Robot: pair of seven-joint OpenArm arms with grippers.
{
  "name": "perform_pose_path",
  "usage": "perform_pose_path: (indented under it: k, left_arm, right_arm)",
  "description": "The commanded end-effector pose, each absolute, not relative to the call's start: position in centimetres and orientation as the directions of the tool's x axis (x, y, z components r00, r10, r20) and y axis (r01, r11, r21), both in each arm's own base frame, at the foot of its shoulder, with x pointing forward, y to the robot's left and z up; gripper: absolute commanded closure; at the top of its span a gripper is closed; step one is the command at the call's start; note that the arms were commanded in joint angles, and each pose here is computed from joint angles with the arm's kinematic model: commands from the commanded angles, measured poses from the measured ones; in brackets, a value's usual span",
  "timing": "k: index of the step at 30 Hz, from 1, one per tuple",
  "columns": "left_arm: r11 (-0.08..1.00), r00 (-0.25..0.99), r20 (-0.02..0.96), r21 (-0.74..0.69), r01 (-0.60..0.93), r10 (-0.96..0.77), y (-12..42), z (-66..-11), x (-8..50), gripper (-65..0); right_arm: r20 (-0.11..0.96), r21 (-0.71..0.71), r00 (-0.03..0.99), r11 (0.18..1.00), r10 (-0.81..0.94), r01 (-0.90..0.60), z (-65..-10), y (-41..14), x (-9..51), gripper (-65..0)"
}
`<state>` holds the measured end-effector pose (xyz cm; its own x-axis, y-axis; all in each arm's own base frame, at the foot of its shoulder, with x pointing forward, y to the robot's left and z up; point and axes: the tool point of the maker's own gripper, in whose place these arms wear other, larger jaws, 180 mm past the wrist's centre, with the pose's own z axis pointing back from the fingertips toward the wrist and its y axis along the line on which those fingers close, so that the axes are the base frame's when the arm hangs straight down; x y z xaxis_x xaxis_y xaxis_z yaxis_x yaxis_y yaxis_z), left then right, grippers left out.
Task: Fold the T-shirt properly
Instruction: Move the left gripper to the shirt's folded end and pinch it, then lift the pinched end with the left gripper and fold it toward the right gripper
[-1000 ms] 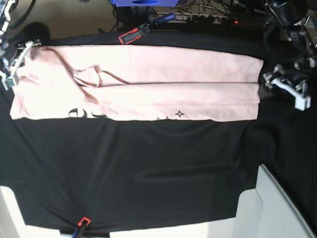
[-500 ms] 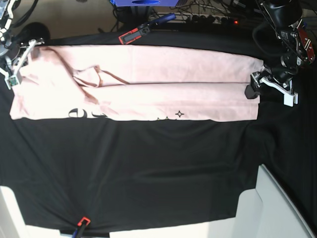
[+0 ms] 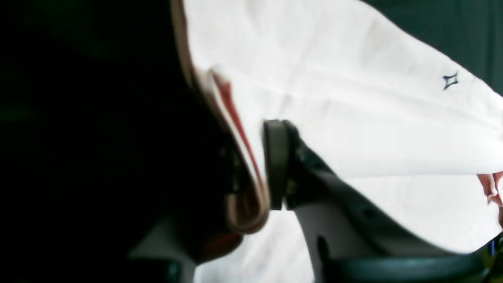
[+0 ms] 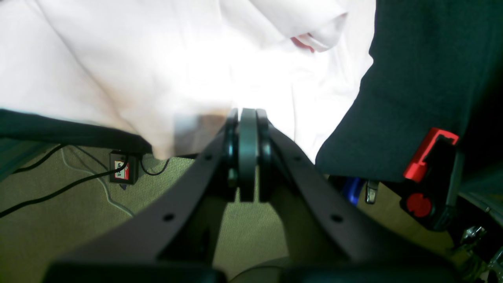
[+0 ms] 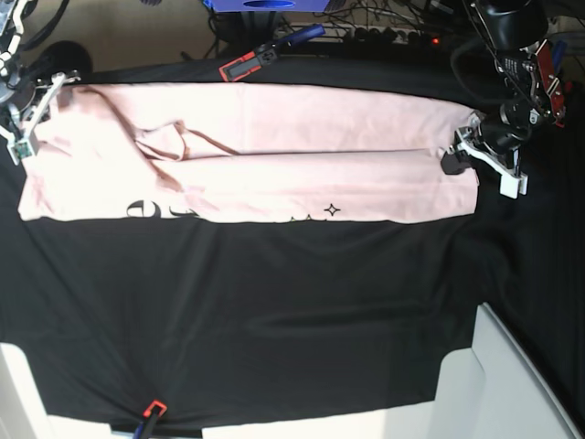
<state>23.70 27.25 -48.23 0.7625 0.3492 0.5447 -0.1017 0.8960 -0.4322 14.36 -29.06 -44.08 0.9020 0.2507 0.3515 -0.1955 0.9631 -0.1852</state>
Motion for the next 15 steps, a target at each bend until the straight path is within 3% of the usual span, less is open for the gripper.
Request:
perform_pose_path:
  k: [1,3,5,9,15]
  left_arm:
    - [0.905,0.758,0.56,-0.417,-0.091,0.334,28.0,-47.6,24.0,-9.9]
    - [0.907,0.763,0.558,-0.412,-0.086,0.326,28.0,-47.7,23.8,-7.4]
    - [0.908,0.764,0.558,-0.411,-0.085,0.324,28.0,-47.7,23.8,0.0]
    - [0.912,0.753,0.575,-0.403,-0.08,0.32,28.3,-47.1,24.2,0.0]
    - [0.955,0.693,0.695,-0.296,0.034,0.191,28.4,-42.3,25.7,0.0]
  right_arm:
    - [0.378,-0.208,0.888,0.959,0.26,-0.192,-43.1,-29.7,15.1,-0.3]
    - [0.378,-0.208,0.888,0.959,0.26,-0.192,-43.1,-29.7,15.1,-0.3]
    - [0.378,-0.207,0.888,0.959,0.262,-0.195,-43.1,-29.6,15.1,-0.3]
    - [0.378,-0.207,0.887,0.959,0.263,-0.196,-43.1,-29.5,15.1,-0.3]
    - [0.376,-0.206,0.889,0.959,0.263,-0.197,-43.2,-29.5,15.0,-0.3]
